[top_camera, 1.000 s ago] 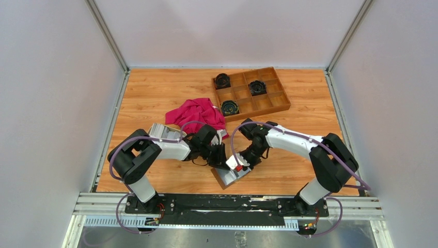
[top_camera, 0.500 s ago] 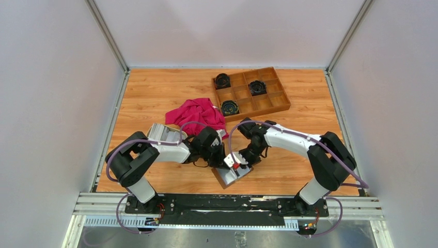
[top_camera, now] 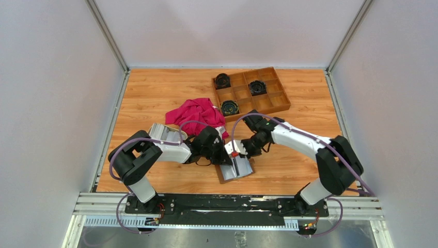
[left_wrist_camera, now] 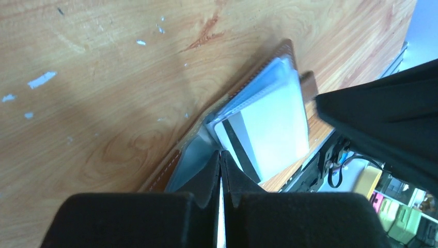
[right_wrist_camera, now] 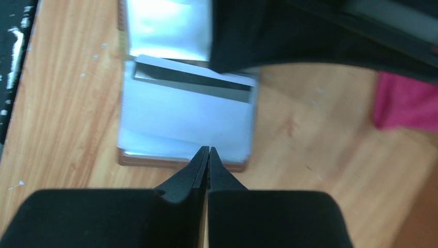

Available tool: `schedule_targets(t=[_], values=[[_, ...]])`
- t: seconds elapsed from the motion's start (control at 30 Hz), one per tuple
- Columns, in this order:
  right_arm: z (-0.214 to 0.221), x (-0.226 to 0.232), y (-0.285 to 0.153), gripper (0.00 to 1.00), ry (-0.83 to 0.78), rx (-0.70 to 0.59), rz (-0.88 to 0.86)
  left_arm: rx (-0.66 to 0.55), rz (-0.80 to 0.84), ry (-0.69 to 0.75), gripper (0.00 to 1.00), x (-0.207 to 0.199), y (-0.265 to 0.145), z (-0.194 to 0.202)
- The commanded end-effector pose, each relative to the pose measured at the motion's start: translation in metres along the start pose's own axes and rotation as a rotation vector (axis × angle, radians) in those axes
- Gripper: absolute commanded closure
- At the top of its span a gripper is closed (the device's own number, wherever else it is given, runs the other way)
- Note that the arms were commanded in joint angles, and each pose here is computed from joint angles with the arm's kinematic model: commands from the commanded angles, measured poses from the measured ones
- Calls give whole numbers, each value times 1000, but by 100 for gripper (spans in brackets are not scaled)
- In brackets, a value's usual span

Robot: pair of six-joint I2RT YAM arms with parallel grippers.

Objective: Put the credit cards into the card holder
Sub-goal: Insert the credit card into the card holder.

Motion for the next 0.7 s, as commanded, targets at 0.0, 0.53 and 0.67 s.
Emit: schedule_targets(t=[0.0,0.53,0.67], values=[[-10,-13,-31,91,35,-103,146,-43,12,20,99,-8,10,-15],[5,66,11,89,-233,-129,-193,-5,66,55,97,-18,7,-10],[-8,64,12,91,-263,-159,-191,2,76,54,96,-19,3,-7]])
Point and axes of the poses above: each gripper's point midway between its finger pads, its own y axis out along the fingers, its own x axis along the line the jaws close on, z = x × y, the point moved 1 cm from there along -y, back along the fingers, and after that the axes turned 5 degrees about y, right-handed, at the moved point
